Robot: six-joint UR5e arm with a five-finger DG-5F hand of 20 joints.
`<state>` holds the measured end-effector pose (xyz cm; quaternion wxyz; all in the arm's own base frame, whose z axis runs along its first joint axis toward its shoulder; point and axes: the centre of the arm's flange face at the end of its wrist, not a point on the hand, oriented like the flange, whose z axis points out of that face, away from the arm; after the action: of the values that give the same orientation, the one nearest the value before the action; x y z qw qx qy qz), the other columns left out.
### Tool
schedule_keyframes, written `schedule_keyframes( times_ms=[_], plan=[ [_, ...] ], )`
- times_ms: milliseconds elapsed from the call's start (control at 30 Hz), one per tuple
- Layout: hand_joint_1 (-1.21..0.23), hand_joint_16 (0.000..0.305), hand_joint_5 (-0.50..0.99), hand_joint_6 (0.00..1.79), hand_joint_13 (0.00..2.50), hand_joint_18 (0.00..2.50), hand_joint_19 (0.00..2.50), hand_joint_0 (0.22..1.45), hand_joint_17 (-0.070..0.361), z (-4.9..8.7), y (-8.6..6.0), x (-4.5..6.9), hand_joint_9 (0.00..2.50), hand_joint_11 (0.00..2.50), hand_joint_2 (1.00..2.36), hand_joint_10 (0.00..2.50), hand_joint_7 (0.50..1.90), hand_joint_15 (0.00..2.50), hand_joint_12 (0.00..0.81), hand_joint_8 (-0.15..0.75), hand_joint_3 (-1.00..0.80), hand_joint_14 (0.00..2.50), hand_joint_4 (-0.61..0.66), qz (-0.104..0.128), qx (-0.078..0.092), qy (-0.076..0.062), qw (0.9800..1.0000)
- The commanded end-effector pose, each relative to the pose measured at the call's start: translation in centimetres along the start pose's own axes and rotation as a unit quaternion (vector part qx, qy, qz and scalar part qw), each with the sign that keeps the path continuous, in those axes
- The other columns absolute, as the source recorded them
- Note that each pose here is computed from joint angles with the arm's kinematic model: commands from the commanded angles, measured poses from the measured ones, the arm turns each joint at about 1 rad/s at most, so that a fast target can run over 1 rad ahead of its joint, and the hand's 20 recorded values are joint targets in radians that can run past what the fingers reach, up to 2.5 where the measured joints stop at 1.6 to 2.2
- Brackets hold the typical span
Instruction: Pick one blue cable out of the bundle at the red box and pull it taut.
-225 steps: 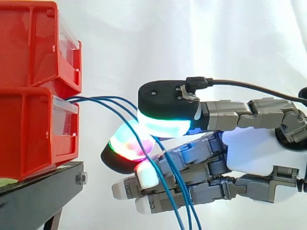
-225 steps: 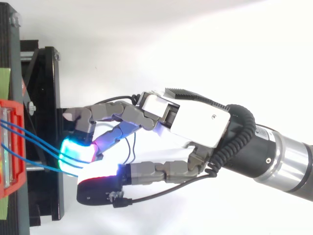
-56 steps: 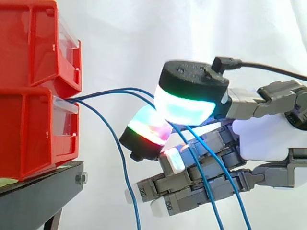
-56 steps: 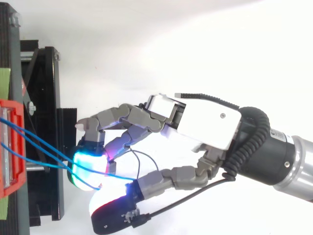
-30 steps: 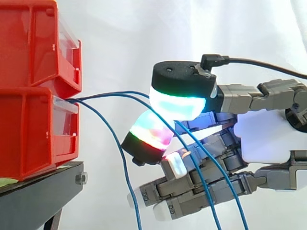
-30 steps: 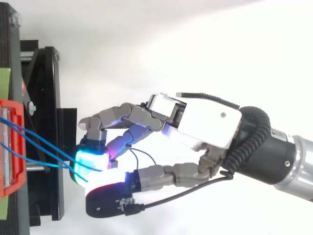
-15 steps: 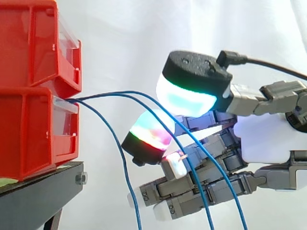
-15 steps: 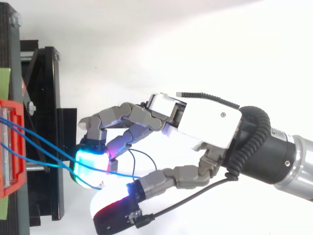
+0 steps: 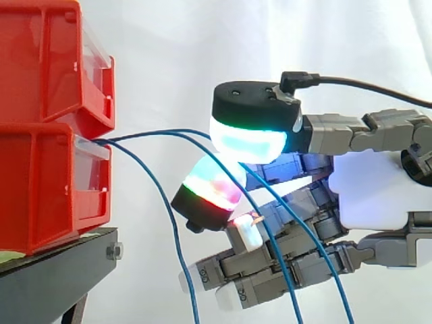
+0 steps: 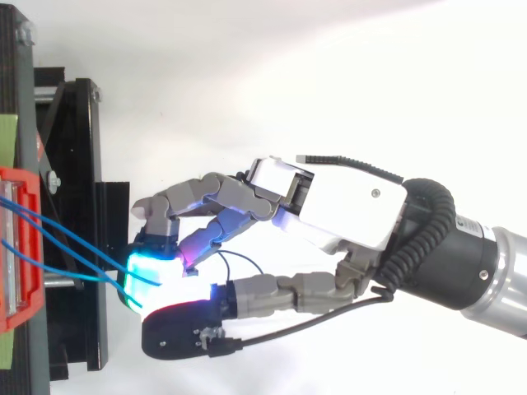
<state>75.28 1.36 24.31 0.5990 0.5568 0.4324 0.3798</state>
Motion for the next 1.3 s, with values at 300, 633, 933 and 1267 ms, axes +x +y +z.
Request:
schedule_keyframes(
  times_ms=[300,633,933,1267],
  plan=[
    [-0.90,0.056,-0.15,0.87,0.47,0.47,0.18,0.55,0.125,-0.05,-0.01,0.09,0.98,1.03,1.00,0.02,1.15,0.13,0.426,0.361,-0.50,0.00,0.21,-0.001,0.000,0.001,1.0000],
    [-0.58,0.065,-0.09,0.83,0.55,0.54,0.23,0.44,0.145,-0.01,-0.01,0.01,1.14,0.95,1.00,0.02,1.13,0.16,0.473,0.405,-0.50,0.00,0.18,-0.005,0.000,0.002,1.0000],
    [-0.52,0.057,-0.09,0.81,0.52,0.47,0.27,0.55,0.128,0.00,-0.12,0.03,1.12,0.95,1.00,0.02,1.15,0.17,0.435,0.366,-0.47,0.01,0.16,-0.006,0.001,0.002,1.0000],
    [-0.55,0.059,-0.09,0.79,0.51,0.46,0.26,0.57,0.132,0.00,-0.12,0.04,1.10,0.94,1.02,0.02,1.13,0.17,0.447,0.378,-0.22,0.01,0.16,-0.008,0.001,0.003,1.0000]
  ],
)
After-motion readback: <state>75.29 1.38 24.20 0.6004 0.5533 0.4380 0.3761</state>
